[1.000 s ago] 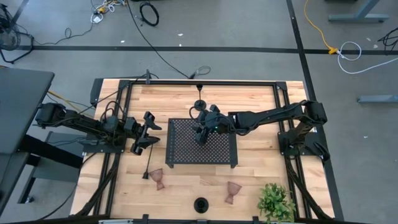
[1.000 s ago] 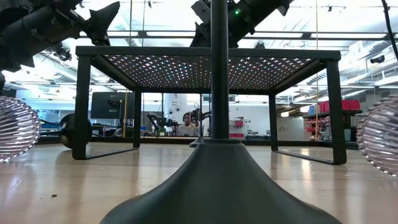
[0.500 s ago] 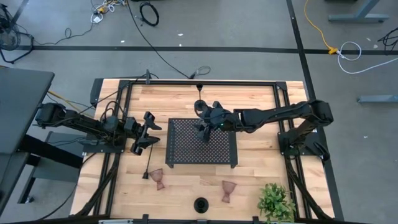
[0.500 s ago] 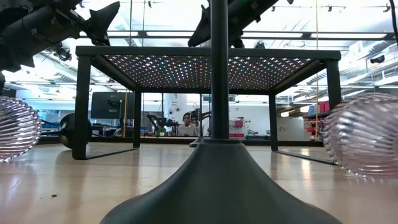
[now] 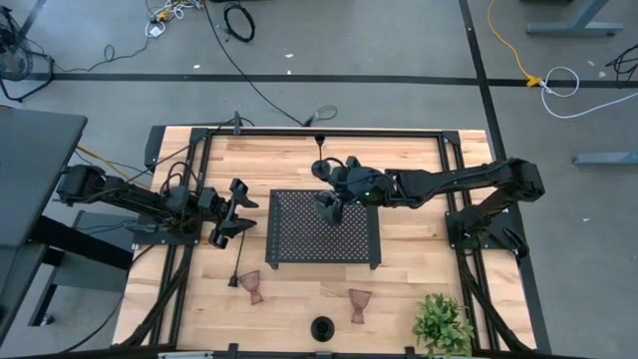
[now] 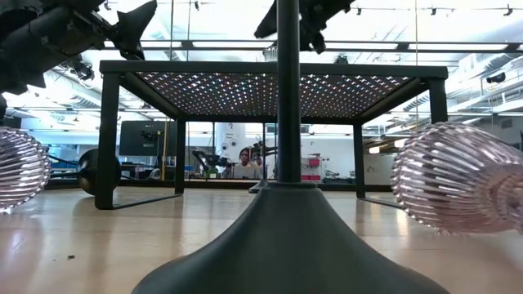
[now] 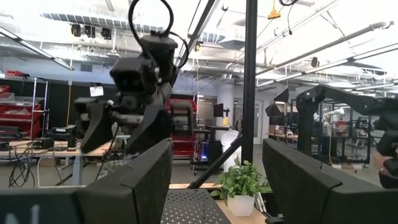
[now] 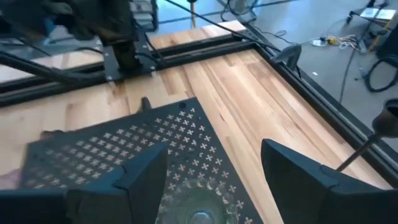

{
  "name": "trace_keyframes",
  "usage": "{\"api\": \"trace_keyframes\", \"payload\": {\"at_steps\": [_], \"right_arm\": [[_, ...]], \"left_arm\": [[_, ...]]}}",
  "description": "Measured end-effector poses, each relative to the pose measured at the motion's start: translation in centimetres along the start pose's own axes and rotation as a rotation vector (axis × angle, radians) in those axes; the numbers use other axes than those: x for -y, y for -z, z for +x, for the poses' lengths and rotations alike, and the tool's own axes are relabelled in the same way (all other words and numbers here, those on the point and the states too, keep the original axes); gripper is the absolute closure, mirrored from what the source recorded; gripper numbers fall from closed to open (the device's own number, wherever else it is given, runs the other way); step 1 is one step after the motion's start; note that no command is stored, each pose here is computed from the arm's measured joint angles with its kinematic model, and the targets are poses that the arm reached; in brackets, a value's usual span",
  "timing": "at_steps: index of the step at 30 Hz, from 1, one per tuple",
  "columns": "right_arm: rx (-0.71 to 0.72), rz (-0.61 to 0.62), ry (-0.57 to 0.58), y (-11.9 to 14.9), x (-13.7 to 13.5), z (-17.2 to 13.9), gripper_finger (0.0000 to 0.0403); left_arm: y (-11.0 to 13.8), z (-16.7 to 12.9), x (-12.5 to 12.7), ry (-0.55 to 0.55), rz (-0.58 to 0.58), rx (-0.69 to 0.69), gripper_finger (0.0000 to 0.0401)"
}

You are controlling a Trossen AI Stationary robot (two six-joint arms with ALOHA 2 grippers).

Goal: Pick & Place candle stick holders
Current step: Put the right pink candle holder on the shelf aligned with the candle holder

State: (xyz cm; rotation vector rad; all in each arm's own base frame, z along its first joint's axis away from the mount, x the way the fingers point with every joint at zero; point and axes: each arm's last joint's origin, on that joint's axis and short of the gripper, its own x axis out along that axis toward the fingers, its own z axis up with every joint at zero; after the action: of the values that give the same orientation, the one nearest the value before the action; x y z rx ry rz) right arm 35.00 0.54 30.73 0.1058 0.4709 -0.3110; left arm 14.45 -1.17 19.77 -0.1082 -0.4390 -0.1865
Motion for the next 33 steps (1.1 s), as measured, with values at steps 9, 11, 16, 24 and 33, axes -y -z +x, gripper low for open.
{"api": "trace_keyframes", "payload": {"at_steps": [9,11,16,24,33], "right_arm": [[-0.011,-0.005,-0.112,-0.6,-1.7,-5.5,0.0144],[-0.020,0.004,-0.121,-0.4,-2.5,-6.8,0.0144],[-0.025,-0.021,-0.168,0.6,-5.4,-9.1,0.0144],[-0.033,-0.023,-0.240,2.3,-9.2,-11.0,0.0144],[-0.075,-0.024,-0.270,4.5,-12.4,-11.3,0.0144]], "left_arm": [[0.1,0.0,0.0,-0.001,0.001,-0.005,0.0153],[0.1,0.0,0.0,-0.001,0.001,-0.006,0.0153],[0.1,0.0,0.0,-0.003,0.002,-0.005,0.0153],[0.0,0.0,0.0,-0.004,0.002,-0.004,0.0153],[0.0,0.0,0.0,-0.004,0.001,0.001,0.0153]]}}
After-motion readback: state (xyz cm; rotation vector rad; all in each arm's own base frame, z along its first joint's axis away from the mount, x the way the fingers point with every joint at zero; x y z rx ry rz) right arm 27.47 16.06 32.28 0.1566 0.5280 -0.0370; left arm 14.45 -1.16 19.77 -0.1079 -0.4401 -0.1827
